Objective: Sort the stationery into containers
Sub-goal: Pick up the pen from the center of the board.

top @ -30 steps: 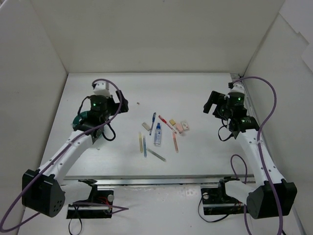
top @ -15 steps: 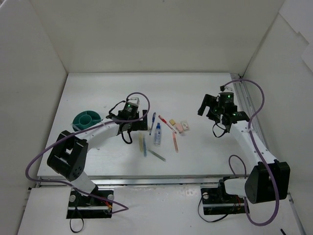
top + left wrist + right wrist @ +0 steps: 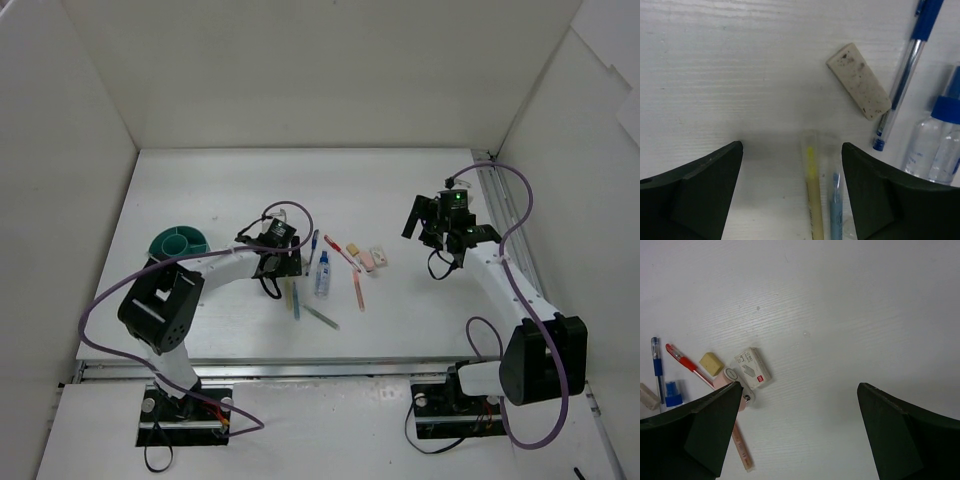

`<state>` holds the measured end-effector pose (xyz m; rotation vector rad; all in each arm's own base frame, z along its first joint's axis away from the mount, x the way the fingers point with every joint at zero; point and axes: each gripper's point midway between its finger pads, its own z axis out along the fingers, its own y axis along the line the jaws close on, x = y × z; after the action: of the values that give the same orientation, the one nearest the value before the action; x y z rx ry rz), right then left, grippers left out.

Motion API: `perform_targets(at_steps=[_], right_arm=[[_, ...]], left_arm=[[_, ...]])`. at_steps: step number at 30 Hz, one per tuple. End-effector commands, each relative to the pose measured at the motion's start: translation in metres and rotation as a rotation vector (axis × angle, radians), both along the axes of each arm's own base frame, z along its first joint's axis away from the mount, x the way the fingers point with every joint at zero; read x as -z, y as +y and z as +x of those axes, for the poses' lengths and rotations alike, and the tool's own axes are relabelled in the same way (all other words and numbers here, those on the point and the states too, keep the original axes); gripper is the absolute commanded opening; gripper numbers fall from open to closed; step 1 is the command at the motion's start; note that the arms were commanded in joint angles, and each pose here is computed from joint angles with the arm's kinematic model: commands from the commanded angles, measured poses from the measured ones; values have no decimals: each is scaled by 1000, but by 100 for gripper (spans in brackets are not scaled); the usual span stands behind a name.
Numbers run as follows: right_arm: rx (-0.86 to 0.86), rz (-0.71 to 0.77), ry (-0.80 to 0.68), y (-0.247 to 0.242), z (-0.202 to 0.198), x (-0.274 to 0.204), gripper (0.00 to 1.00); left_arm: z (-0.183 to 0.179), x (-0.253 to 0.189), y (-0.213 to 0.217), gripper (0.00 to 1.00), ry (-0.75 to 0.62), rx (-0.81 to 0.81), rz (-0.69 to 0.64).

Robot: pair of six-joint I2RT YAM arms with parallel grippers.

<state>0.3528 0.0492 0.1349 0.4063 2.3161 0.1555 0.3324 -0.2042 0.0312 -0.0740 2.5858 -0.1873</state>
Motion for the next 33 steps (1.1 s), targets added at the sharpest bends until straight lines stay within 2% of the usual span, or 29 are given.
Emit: perform_targets(at_steps=[1, 8, 14, 20, 22, 27, 33], right_arm=[[29, -8, -55, -3, 13, -18, 98], [29, -18, -43, -3, 14, -15, 98], [29, -20, -28, -3, 15, -10, 98], [54, -34, -25, -8, 15, -9, 98], [79, -46, -21, -13, 14, -8, 98], [90, -54, -9, -15, 12, -6, 98], [89, -53, -9, -15, 12, -6, 98]], left_arm=[[10, -11, 3, 73, -28, -80, 12], [10, -4, 9, 56, -6, -118, 46], [7, 1, 11, 48, 2, -129, 74], [-5, 1, 5, 41, 8, -118, 158], [-10, 4, 5, 32, 28, -119, 150], [-16, 12, 7, 22, 48, -145, 142], [-12, 5, 8, 6, 26, -160, 144]])
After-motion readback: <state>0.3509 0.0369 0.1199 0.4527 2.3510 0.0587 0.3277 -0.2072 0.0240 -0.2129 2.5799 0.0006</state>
